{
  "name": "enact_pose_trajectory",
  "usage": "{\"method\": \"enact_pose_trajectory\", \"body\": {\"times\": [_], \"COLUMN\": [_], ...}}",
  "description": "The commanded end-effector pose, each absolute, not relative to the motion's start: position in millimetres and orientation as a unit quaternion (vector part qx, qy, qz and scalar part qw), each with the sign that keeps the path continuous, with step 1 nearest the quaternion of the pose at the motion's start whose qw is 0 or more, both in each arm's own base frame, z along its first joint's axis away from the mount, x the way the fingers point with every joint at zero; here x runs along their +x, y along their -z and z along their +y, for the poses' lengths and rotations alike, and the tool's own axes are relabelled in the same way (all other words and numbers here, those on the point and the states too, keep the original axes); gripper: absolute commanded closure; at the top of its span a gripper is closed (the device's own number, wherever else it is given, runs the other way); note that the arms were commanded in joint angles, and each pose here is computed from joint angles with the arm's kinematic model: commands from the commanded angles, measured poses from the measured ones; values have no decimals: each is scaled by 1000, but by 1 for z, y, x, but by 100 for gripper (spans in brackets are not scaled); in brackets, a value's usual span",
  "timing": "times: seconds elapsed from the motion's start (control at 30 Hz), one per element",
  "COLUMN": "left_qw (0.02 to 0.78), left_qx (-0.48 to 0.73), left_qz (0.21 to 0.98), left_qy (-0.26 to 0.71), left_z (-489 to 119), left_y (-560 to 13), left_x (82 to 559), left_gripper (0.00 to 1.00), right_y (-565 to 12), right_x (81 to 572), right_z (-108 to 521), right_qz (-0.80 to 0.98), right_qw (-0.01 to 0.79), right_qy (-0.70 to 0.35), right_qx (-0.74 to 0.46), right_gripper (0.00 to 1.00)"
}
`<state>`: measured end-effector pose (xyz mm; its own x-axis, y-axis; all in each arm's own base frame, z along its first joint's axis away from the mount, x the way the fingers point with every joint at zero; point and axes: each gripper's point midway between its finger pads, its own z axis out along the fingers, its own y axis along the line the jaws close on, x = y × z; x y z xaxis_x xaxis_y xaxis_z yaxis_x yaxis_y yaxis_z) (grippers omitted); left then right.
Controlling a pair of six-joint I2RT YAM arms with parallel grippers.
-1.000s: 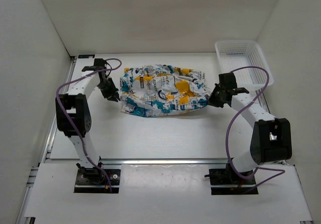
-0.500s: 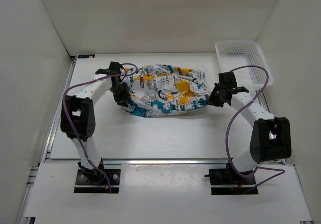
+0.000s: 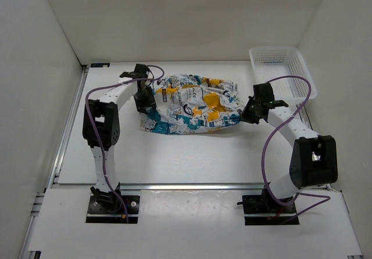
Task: Fold and stack the shorts
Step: Flatten the shorts out
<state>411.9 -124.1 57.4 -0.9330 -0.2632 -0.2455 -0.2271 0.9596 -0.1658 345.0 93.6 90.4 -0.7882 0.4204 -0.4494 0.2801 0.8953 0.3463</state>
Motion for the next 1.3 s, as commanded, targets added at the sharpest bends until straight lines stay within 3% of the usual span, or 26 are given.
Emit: {"method": "enact_pose_trajectory", "body": {"times": [0.0,0.17,0.2,0.23,0.57,0.67,0.77,0.83,0.93,1.07,1.1,1.27], "left_qw": [154,153,153,153,183,180,166,160,137,121,121,131], "left_qx": [-113,-104,-104,-104,-107,-108,-93,-81,-71,-71,-71,-77], "left_qz": [981,982,982,982,977,977,981,983,987,989,989,988], "left_qy": [43,43,43,43,35,28,32,47,52,53,53,40], "left_z": [-124,-129,-129,-129,-121,-118,-116,-122,-121,-123,-123,-119], "left_y": [-58,-53,-53,-53,-85,-81,-68,-61,-44,-27,-27,-31], "left_x": [425,430,430,430,421,419,414,414,411,412,412,415], "left_gripper": [51,69,82,88,90,62,43,36,34,46,56,81], "right_y": [-101,-101,-101,-101,-98,-95,-95,-94,-94,-94,-94,-91], "right_x": [354,354,354,354,351,351,351,351,351,351,351,348], "right_z": [92,92,92,92,92,92,92,92,92,92,92,91], "right_qz": [934,934,934,934,935,937,937,938,938,938,938,939], "right_qw": [280,280,280,280,276,271,271,272,272,272,272,268], "right_qy": [-131,-131,-131,-131,-129,-128,-128,-126,-126,-126,-126,-125], "right_qx": [180,180,180,180,180,180,180,176,176,176,176,176], "right_gripper": [100,100,100,100,100,100,100,100,100,100,100,100]}}
